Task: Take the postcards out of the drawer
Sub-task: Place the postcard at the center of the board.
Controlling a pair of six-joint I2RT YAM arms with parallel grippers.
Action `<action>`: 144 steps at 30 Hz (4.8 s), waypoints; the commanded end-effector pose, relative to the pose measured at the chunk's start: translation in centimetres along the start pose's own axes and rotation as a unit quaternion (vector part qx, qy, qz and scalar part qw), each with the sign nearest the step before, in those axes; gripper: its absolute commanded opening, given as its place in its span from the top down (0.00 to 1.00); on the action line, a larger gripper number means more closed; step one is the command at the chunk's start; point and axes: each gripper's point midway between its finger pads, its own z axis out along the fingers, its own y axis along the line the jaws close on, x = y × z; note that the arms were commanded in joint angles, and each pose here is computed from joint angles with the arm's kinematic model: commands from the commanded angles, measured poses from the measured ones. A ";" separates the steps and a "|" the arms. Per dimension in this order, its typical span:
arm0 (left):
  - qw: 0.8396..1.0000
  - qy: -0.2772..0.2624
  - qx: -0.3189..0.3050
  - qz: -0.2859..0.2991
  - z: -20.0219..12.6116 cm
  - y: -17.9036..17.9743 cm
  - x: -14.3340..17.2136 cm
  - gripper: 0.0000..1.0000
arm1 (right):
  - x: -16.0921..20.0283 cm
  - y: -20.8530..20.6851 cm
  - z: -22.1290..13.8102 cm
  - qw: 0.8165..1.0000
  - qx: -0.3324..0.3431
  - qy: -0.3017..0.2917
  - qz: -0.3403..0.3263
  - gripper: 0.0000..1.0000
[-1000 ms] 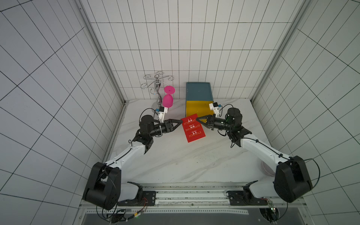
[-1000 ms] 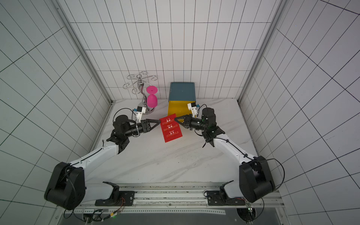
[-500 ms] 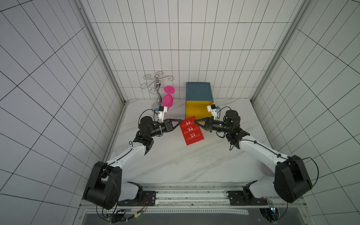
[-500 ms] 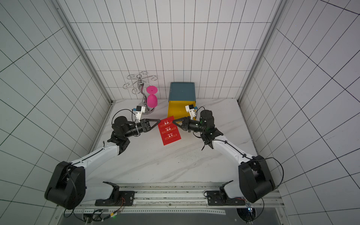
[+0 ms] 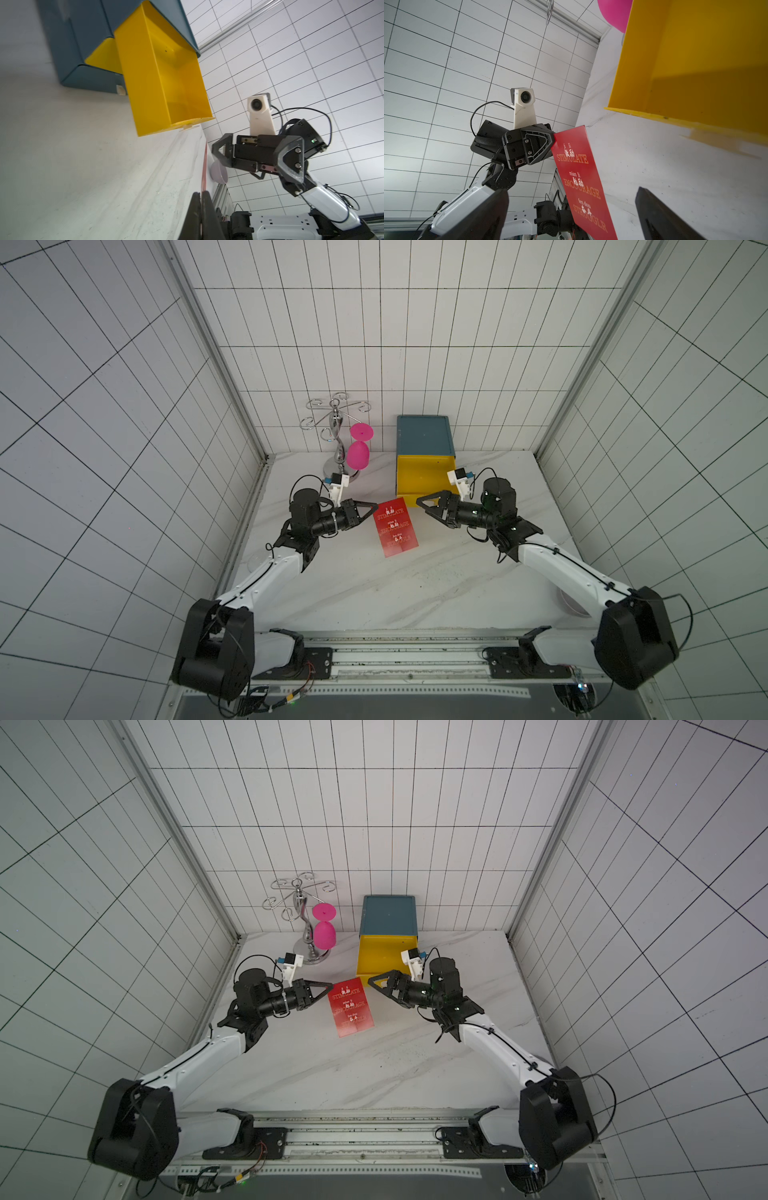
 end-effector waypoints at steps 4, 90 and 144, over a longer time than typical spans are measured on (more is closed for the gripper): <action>0.991 0.106 -0.079 -0.011 -2.5 3.2 4.0 1.00 | -4.9 2.2 -5.1 0.994 0.024 -0.066 -0.083 0.01; 0.809 0.171 -0.506 -0.247 -9.4 17.8 17.3 0.75 | -3.1 -2.7 -6.6 0.997 0.048 -0.050 -0.034 0.01; 0.831 0.179 -0.453 -0.269 -7.4 17.7 21.0 0.73 | -2.5 -3.8 -7.3 0.997 0.055 -0.052 -0.022 0.01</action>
